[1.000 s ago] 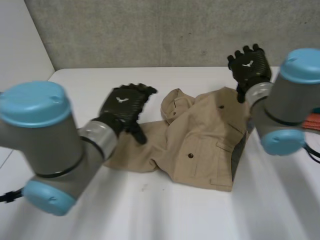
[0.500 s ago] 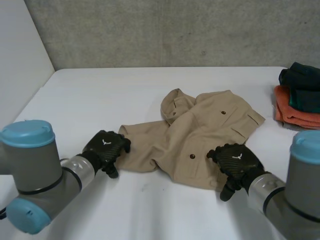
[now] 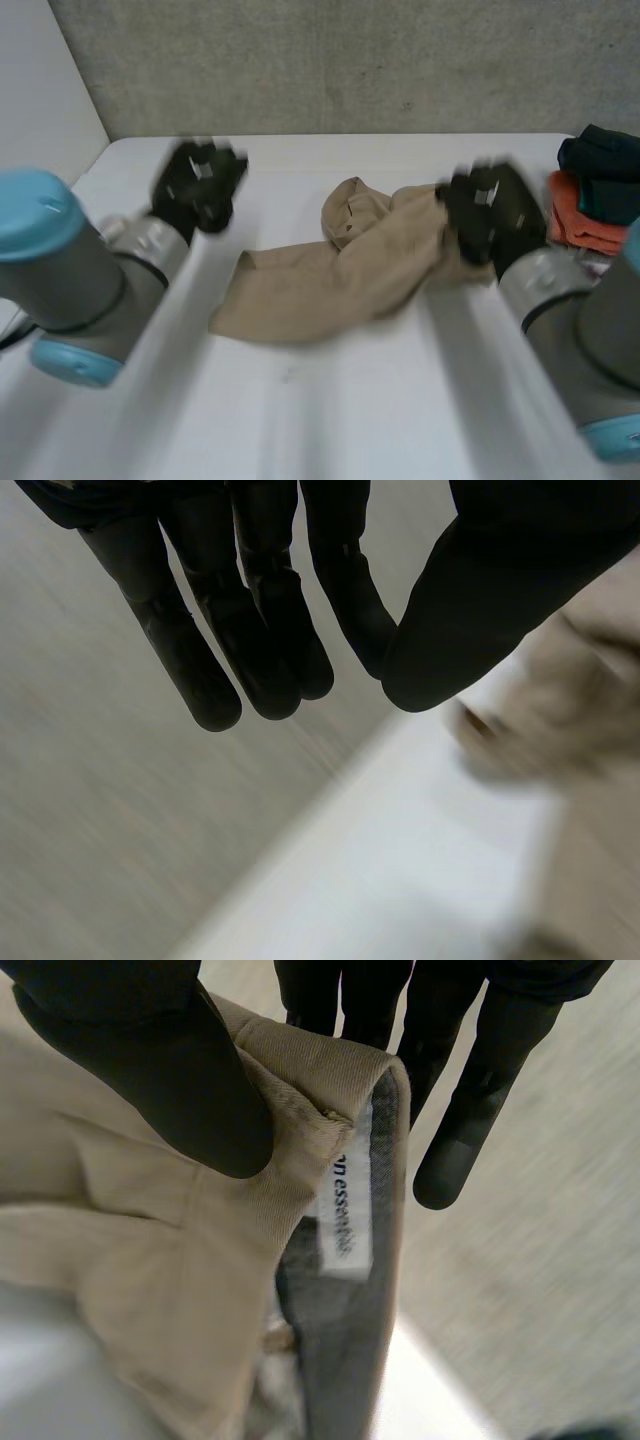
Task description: Fold the laundry.
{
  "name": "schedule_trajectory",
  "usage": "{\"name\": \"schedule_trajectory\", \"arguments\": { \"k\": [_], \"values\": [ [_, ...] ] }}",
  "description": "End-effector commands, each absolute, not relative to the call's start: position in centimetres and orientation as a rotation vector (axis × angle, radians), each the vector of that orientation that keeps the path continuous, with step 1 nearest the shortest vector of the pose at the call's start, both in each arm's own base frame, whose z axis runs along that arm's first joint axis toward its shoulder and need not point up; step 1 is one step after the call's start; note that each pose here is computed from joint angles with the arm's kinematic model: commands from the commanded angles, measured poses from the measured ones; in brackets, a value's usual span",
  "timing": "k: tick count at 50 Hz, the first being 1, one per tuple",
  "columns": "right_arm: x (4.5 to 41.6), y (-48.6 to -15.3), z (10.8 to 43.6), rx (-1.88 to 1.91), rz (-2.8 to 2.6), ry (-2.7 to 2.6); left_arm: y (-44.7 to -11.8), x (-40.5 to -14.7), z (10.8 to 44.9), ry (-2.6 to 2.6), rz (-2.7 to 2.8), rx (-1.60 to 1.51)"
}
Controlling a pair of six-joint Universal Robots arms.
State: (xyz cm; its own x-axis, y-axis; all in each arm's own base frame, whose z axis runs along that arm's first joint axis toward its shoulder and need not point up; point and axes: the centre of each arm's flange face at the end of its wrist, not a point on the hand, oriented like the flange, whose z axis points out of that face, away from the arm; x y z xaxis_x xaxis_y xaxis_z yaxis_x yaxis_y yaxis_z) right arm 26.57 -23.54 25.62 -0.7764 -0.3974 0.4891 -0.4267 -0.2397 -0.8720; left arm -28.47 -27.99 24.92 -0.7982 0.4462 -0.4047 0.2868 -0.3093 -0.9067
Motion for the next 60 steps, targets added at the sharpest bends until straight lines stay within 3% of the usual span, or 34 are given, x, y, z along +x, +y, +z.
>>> {"name": "schedule_trajectory", "arguments": {
  "k": [1, 4, 7, 9, 14, 17, 19, 23, 26, 36, 44, 56, 60],
  "values": [
    [25.7, -21.5, 38.1, 0.901, 2.487, -1.654, -23.7, -26.4, 38.9, -1.247, 2.568, -0.611],
    [25.1, -20.3, 43.0, 0.840, 2.572, -1.556, -21.3, -25.0, 43.9, -1.044, 2.621, -0.493],
    [24.8, -19.2, 45.6, 0.823, 2.605, -1.525, -19.9, -24.4, 46.6, -0.940, 2.622, -0.440],
    [24.7, -19.1, 46.0, 0.830, 2.594, -1.545, -20.1, -24.5, 46.3, -0.970, 2.589, -0.441],
    [25.7, -20.9, 41.9, 0.928, 2.440, -1.770, -21.5, -25.8, 40.4, -1.339, 2.370, -0.534],
    [26.4, -22.0, 38.1, 0.975, 2.331, -1.938, -22.9, -26.4, 33.5, -1.679, 2.128, -0.589],
    [26.8, -22.1, 35.8, 1.012, 2.261, -2.026, -22.5, -26.9, 28.7, -1.876, 1.919, -0.612],
    [27.6, -21.5, 33.3, 1.079, 2.199, -2.095, -20.4, -27.6, 22.9, -2.079, 1.583, -0.560],
    [28.4, -21.3, 32.1, 1.117, 2.188, -2.104, -19.6, -27.2, 20.6, -2.159, 1.429, -0.456],
    [28.7, -20.5, 31.9, 1.119, 2.193, -2.107, -19.6, -25.6, 18.1, -2.217, 1.245, -0.289],
    [29.0, -18.4, 34.0, 1.136, 2.300, -2.045, -20.2, -28.1, 13.6, -2.276, 1.056, -0.312],
    [28.3, -18.1, 35.8, 1.065, 2.366, -1.978, -21.2, -32.0, 13.5, -2.179, 0.970, -0.188],
    [28.0, -18.4, 36.1, 1.047, 2.359, -1.958, -22.3, -31.1, 18.3, -2.078, 1.141, -0.151]
  ]
}}
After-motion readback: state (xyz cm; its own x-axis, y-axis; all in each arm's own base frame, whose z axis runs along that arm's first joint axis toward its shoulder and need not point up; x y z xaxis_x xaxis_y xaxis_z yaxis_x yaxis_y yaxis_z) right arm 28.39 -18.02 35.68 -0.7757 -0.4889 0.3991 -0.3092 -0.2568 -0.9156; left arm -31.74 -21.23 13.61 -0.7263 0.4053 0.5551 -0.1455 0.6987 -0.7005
